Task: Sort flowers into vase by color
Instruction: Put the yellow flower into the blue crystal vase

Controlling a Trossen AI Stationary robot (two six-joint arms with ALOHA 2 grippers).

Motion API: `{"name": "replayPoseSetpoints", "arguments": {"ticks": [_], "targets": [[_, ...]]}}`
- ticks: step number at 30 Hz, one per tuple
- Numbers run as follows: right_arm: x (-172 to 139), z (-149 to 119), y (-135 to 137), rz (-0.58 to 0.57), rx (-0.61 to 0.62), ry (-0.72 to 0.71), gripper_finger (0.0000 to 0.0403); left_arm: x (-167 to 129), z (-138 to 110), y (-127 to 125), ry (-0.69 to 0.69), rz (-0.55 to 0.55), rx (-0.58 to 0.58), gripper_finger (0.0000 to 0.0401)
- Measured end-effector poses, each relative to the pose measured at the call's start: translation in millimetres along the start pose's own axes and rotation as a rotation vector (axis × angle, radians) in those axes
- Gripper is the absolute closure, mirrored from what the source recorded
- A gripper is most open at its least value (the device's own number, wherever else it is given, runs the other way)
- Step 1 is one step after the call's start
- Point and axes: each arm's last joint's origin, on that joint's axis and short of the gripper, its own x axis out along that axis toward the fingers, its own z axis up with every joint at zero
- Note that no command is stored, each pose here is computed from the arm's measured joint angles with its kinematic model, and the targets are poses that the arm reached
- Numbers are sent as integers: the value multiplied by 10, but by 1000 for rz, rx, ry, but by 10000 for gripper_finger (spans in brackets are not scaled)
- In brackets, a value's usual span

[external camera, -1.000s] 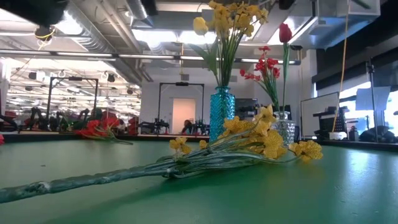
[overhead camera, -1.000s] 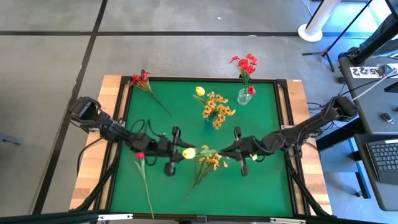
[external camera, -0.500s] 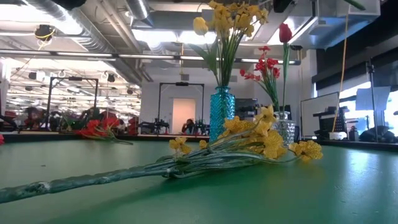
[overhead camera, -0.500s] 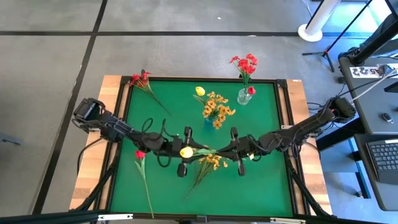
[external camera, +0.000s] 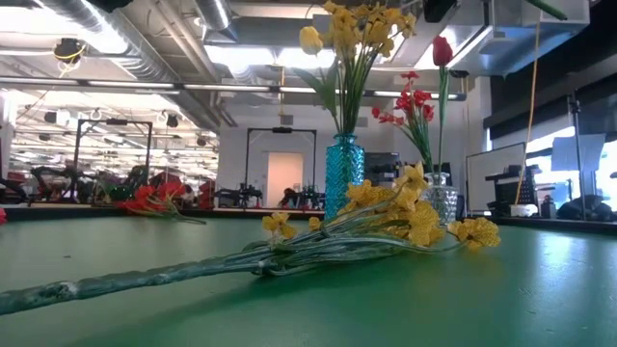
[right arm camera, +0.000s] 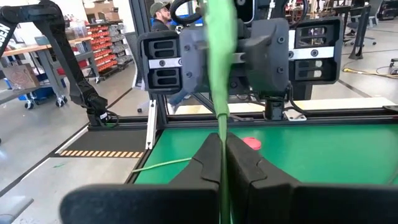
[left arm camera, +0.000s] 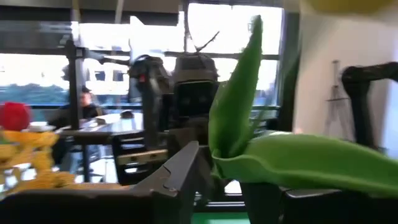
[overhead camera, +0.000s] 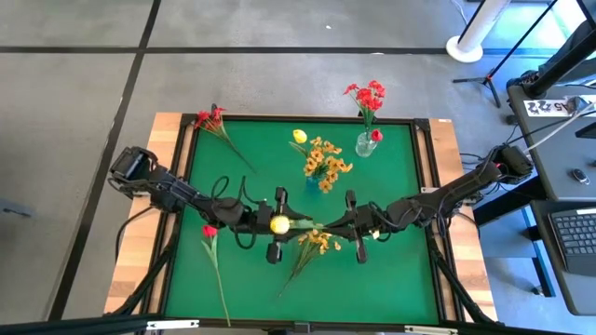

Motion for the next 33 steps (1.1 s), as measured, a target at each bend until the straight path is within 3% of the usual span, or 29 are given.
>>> {"name": "replayPoseSetpoints", "arguments": {"ticks": [7,12,20,24,33], "targets": [[0,0,-7,-18,1,-1,400,-20,1,-27,8,86,-3,390],[-4,-33,-13,-31,8,38,371,-55,-18,-98,37,129,43,396],[-104,-38,-27,-9,18,135,238,-199,-14,-296,128,285,137,399],[-243,62,-34,44,47,160,192,-333,46,-406,197,406,208,400],[-614,249,-24,67,112,198,172,-606,251,-518,288,642,326,401]]}}
